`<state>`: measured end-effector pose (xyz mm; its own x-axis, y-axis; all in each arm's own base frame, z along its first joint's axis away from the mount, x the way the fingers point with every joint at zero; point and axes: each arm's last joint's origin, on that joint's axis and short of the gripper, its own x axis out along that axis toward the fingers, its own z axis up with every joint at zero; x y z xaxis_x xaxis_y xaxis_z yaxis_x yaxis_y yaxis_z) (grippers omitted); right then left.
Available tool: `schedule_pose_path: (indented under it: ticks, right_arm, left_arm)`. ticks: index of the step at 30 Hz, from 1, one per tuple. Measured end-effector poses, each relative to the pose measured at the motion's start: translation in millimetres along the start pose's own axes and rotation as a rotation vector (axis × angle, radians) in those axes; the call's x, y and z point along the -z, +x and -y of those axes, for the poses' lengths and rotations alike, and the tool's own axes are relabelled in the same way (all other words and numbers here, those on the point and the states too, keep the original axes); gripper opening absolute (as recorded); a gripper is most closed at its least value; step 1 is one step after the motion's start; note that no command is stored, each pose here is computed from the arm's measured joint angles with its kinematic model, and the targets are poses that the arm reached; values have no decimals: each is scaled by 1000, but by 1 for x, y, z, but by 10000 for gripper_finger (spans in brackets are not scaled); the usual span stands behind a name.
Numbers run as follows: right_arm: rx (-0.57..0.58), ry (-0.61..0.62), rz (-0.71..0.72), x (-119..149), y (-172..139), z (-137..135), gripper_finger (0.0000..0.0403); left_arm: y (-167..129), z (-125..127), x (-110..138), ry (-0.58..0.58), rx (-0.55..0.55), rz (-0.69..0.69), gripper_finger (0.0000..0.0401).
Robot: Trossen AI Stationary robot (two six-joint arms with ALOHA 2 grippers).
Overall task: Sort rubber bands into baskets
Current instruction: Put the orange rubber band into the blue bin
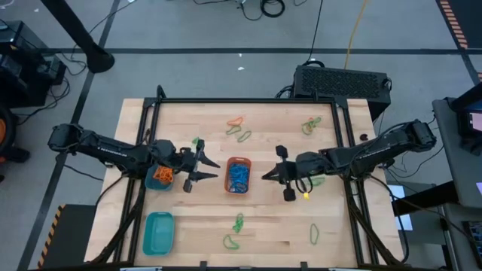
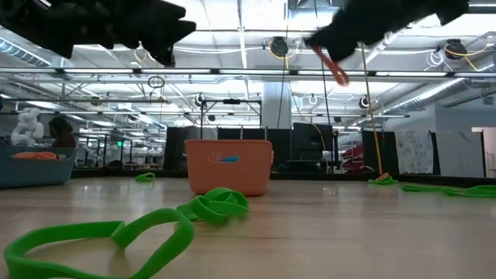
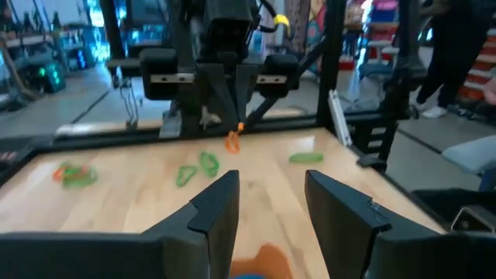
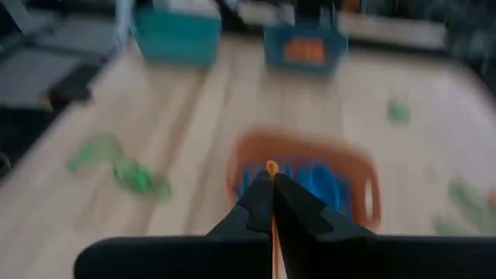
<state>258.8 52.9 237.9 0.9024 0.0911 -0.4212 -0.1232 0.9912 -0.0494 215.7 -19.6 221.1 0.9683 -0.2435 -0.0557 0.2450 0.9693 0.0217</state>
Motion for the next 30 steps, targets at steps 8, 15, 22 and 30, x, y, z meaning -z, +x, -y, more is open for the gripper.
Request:
schedule_pose_path:
  ticks: [8, 15, 22, 30]
  right_arm:
    - [-3, -104, 280, -23, 8, -8, 0]
    - [18, -133, 348, -15, 37, -10, 0]
    - [38, -184, 374, -12, 55, -10, 0]
    - [88, -170, 397, -17, 54, -7, 0]
  left_arm:
    - [22, 3, 10, -10, 14, 89, 157]
    - [51, -2, 22, -31, -12, 133, 157]
    - [80, -5, 37, -41, 21, 64, 157]
    - [105, -2, 43, -43, 46, 45, 157]
